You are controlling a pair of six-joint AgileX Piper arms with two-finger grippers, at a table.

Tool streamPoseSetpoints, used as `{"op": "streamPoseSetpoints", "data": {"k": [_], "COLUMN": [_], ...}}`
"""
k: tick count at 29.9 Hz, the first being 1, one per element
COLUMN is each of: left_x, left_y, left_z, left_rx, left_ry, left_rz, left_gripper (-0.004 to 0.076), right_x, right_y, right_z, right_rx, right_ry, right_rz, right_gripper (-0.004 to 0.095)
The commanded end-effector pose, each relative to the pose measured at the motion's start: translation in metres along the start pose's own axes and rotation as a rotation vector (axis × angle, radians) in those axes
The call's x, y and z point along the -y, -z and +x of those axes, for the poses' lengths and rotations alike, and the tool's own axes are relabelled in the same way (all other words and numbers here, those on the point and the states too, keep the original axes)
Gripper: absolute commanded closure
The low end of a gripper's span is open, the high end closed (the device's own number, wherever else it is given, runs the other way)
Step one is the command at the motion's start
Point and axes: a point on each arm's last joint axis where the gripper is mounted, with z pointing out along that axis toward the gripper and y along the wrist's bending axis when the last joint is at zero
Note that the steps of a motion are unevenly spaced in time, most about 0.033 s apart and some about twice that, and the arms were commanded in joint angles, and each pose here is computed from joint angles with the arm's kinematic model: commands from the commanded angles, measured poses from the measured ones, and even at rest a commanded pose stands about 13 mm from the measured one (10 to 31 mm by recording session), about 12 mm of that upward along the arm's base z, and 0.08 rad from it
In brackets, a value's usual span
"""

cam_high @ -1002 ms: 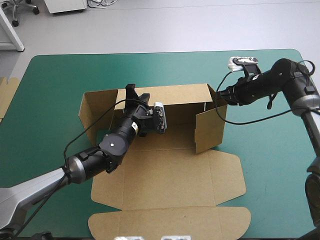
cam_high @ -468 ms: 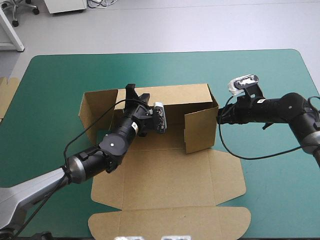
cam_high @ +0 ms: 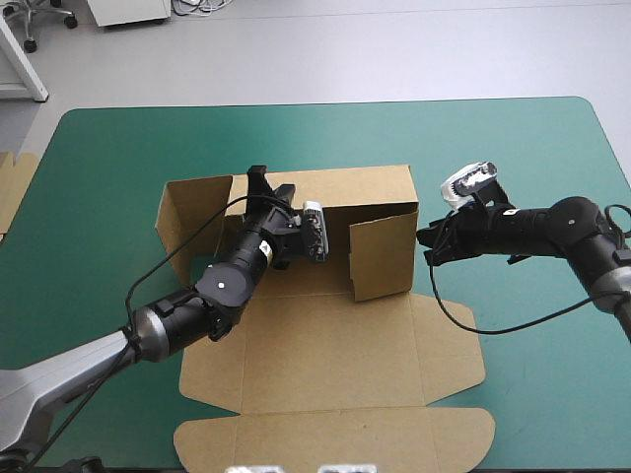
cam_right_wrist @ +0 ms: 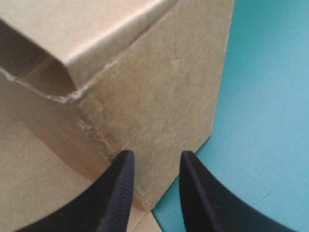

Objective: Fold the box

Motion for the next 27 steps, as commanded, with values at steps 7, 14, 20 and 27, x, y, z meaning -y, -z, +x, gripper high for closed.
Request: {"op": "streamPoseSetpoints", "data": {"k": [7, 14, 20, 27], "left_x": [-0.0200, -0.0200, -0.0201, -0.0201], "left_y": [0.0086, 0.0086, 0.0087, 0.0087], "left_z": [-0.0017, -0.0017, -0.0016, -0.0016], "left_rx": [0.001, 0.001, -0.001, -0.001], "left_ry": [0.019, 0.019, 0.019, 0.019], "left_rz": [-0.080, -0.080, -0.081, -0.081], "left_gripper": [0.0734, 0.0734, 0.0734, 0.0734], "right_x": [-0.0146, -0.0186, -0.0185, -0.0126], "right_y": [0.0138, 0.0141, 0.0141, 0.0131], "right_z": [-0.0106, -0.0073, -0.0074, -0.0114], "right_rx": [0.059, 0.029, 0.030, 0.068], "right_ry": [0.156, 0.192, 0.207, 0.190], "right_rz": [-0.075, -0.121, -0.120, -0.055], "right_gripper": [0.0611, 0.0609, 0.0609, 0.0474]}}
